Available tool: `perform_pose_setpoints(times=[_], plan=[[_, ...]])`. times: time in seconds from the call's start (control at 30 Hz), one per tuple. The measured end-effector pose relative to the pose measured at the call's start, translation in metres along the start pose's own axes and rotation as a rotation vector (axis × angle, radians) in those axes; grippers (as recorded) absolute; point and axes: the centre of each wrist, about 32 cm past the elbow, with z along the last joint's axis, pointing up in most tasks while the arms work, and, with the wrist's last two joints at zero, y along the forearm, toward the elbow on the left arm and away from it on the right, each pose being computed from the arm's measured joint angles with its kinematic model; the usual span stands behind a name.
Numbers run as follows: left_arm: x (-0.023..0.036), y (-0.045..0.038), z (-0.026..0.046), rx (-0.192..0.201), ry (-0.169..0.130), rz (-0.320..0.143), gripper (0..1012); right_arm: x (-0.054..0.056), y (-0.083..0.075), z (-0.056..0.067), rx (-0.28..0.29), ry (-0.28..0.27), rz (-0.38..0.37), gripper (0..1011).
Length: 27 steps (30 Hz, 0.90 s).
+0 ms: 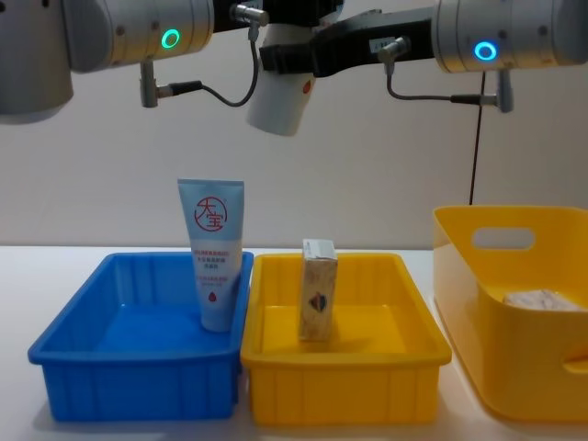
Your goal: Bimanual collaborative sorting of washing and personal care products
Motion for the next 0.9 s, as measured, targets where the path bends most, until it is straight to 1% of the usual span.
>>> perform_pose_setpoints(times=[0.03, 0.13, 0.4, 0.9], plan=[[0.0, 0.0, 0.0, 0.0, 0.0, 0.0, 236, 0.0, 0.0001, 0.0001, 0.0, 0.0, 0.0, 506], [-0.0001, 0.0001, -0.0001, 0.001, 0.0, 0.001, 236, -0.0001, 0.0002, 0.0001, 0.0, 0.001, 0.001, 472], [-0.0002, 0.0002, -0.0002, 0.002, 0.0, 0.002, 237, -0.0002, 0.0006, 0.0004, 0.001, 0.002, 0.002, 430], [-0.0004, 0.0002, 0.0, 0.003, 0.0, 0.002, 237, -0.0007, 0.0011, 0.0007, 0.002, 0.003, 0.005, 426]])
